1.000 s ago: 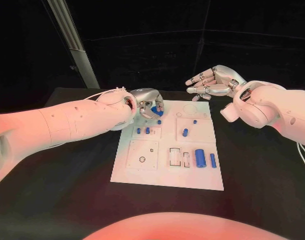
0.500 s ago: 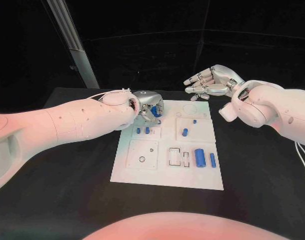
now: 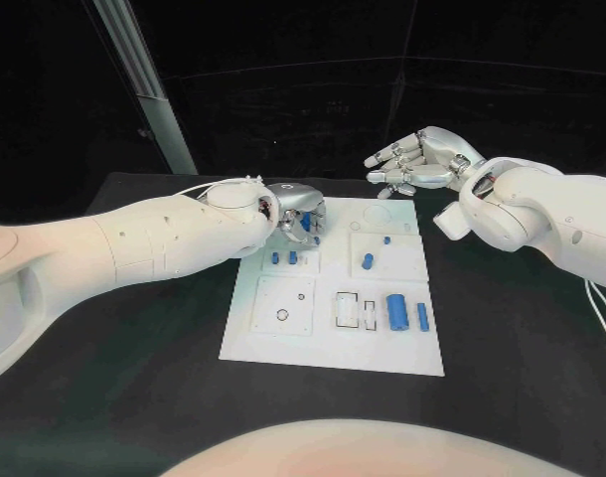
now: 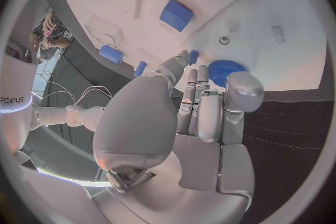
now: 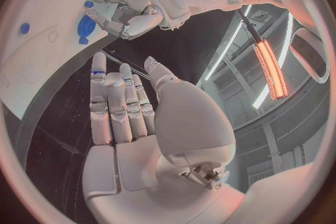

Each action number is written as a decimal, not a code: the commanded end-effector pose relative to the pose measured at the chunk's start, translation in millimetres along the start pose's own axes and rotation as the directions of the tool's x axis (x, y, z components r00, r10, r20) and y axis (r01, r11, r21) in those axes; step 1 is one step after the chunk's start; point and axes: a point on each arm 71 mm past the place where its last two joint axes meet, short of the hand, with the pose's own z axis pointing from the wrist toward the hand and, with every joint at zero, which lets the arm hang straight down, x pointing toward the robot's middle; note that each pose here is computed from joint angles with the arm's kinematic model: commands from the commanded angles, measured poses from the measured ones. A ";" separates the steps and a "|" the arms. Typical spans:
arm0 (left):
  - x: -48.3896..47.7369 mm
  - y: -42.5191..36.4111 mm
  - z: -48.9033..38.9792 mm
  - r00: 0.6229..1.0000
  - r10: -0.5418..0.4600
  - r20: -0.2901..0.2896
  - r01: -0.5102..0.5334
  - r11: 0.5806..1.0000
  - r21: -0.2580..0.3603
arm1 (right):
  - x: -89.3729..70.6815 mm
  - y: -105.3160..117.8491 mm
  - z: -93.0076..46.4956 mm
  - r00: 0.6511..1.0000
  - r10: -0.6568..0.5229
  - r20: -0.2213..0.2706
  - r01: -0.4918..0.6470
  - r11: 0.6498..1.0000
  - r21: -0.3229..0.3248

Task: Assemble the parts on the task board

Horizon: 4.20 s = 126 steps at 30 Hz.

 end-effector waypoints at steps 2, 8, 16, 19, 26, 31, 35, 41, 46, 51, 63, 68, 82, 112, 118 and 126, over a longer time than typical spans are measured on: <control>3.2 -2.8 1.2 0.999 0.010 -0.031 -0.009 1.000 0.019 | 0.3 1.7 0.8 1.000 0.003 -0.008 -0.003 1.000 -0.009; 4.7 -3.5 2.3 0.999 0.009 -0.031 -0.008 1.000 0.021 | 0.6 1.8 1.0 1.000 0.003 -0.008 -0.003 1.000 -0.009; 6.6 -3.8 3.8 0.999 0.008 -0.044 -0.007 1.000 0.012 | 1.4 2.2 1.7 1.000 0.003 -0.010 -0.003 1.000 -0.011; 7.6 -3.4 4.1 0.998 0.007 -0.057 -0.006 1.000 0.004 | 1.4 2.2 1.5 1.000 0.003 -0.010 -0.003 1.000 -0.011; 9.9 -1.1 4.4 0.996 0.005 -0.090 -0.007 1.000 -0.020 | 1.4 2.2 1.6 1.000 0.003 -0.010 -0.003 1.000 -0.010; 10.6 0.6 4.3 0.995 0.004 -0.102 -0.007 0.999 -0.031 | 1.8 2.4 2.1 1.000 0.003 -0.010 -0.003 1.000 -0.011; 10.9 1.3 4.9 0.994 0.004 -0.108 -0.008 0.999 -0.037 | 1.9 2.4 2.3 1.000 0.003 -0.011 -0.003 1.000 -0.011; 11.5 1.2 6.3 0.994 0.004 -0.111 -0.009 0.999 -0.039 | 2.1 2.6 2.6 1.000 0.003 -0.011 -0.003 1.000 -0.011; 10.7 0.6 6.5 0.996 0.004 -0.093 -0.007 1.000 -0.028 | 2.3 2.7 2.6 1.000 0.003 -0.011 -0.004 1.000 -0.012; 8.8 1.4 3.6 0.998 -0.016 -0.061 0.015 1.000 -0.017 | 2.1 2.7 2.3 1.000 0.003 -0.010 -0.003 1.000 -0.012; -14.0 5.5 -5.0 0.995 -0.083 0.057 0.083 0.997 -0.004 | 1.5 2.2 1.9 1.000 0.003 -0.010 -0.003 1.000 -0.011; -24.0 6.4 -8.6 0.990 -0.111 0.086 0.112 0.994 -0.003 | 1.3 2.0 1.8 1.000 0.003 -0.010 -0.003 1.000 -0.011; -24.7 31.6 -32.7 0.990 -0.139 0.032 0.141 0.988 -0.068 | -1.5 0.2 0.0 1.000 0.001 -0.003 -0.001 1.000 -0.006; -10.0 45.7 -42.3 0.988 -0.153 -0.025 0.149 0.983 -0.105 | -3.2 -0.4 -1.2 1.000 -0.001 0.005 0.001 1.000 -0.006; -7.2 45.8 -41.8 0.987 -0.156 -0.038 0.151 0.983 -0.109 | -3.0 -0.3 -0.9 1.000 -0.001 0.004 0.001 1.000 -0.007; -5.5 48.2 -41.7 0.987 -0.157 -0.044 0.150 0.981 -0.119 | -2.9 -0.3 -0.8 1.000 -0.001 0.004 0.001 1.000 -0.007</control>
